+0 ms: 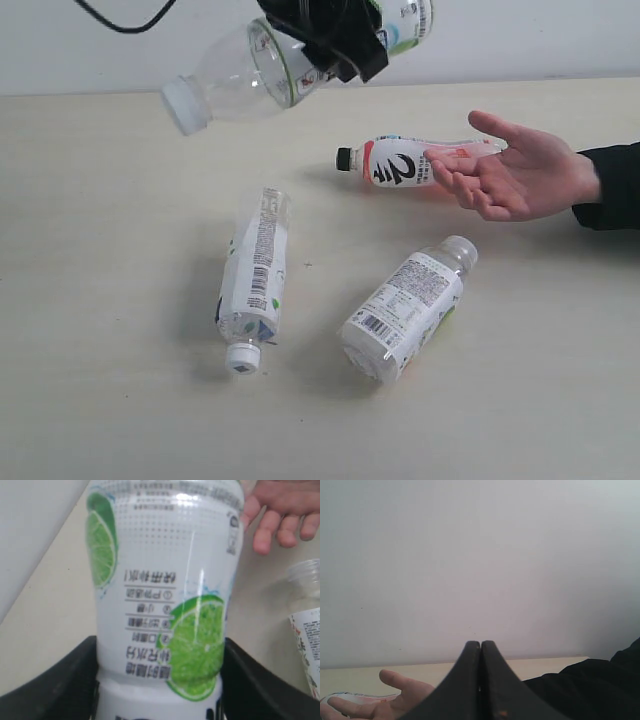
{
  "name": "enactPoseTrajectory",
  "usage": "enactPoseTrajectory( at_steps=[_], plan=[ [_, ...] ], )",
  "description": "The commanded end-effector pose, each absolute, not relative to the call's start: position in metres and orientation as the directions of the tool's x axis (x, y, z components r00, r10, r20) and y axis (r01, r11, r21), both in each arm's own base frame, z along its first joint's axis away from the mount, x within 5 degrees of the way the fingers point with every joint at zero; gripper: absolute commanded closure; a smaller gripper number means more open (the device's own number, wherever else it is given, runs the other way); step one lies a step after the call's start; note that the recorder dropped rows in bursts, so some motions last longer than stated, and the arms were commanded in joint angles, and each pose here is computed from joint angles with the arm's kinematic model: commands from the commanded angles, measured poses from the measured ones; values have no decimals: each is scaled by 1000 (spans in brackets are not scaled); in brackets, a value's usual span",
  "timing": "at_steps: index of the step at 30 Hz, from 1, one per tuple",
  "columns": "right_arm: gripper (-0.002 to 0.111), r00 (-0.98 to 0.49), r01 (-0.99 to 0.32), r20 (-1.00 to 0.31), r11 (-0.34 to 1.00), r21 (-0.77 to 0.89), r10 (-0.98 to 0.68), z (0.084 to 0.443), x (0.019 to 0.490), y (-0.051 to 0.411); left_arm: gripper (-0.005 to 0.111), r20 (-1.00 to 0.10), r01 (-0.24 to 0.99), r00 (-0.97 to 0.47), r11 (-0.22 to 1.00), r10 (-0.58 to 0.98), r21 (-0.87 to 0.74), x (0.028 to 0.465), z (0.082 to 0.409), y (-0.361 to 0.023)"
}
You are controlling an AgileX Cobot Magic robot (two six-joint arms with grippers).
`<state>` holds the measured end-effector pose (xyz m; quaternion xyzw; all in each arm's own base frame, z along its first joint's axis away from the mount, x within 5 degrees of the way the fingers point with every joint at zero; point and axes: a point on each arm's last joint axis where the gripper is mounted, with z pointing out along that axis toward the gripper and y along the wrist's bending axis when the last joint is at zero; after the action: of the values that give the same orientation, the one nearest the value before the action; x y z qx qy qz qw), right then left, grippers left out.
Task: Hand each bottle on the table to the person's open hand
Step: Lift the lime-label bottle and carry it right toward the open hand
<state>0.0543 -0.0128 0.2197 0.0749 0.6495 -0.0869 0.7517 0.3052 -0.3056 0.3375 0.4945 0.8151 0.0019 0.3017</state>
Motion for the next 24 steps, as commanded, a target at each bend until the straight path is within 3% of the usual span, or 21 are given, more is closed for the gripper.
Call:
enactPoseTrajectory(
  at_steps=[1,8,12,16,20,24],
  plan=[
    [108,154,235,-987,972,-3,-41,220,54,-13,107,-601,800,-286,531,747,279,283,326,-294],
    [108,154,235,-987,972,-3,-41,220,54,-13,107,-595,810,-215,482,774,334,260,297,-267],
    [108,154,235,-987,972,-3,-41,220,54,-13,107,-502,826,-74,334,862,453,255,296,-268],
    [108,154,235,-987,972,-3,-41,220,54,-13,107,-388,799,176,99,905,593,253,299,-274],
    [108,154,235,-987,972,-3,-41,220,54,-13,107,-136,630,525,-276,840,726,245,302,-285],
    [108,154,235,-987,972,-3,-41,220,54,-13,107,-32,438,689,-381,724,814,237,314,-303]
  ],
)
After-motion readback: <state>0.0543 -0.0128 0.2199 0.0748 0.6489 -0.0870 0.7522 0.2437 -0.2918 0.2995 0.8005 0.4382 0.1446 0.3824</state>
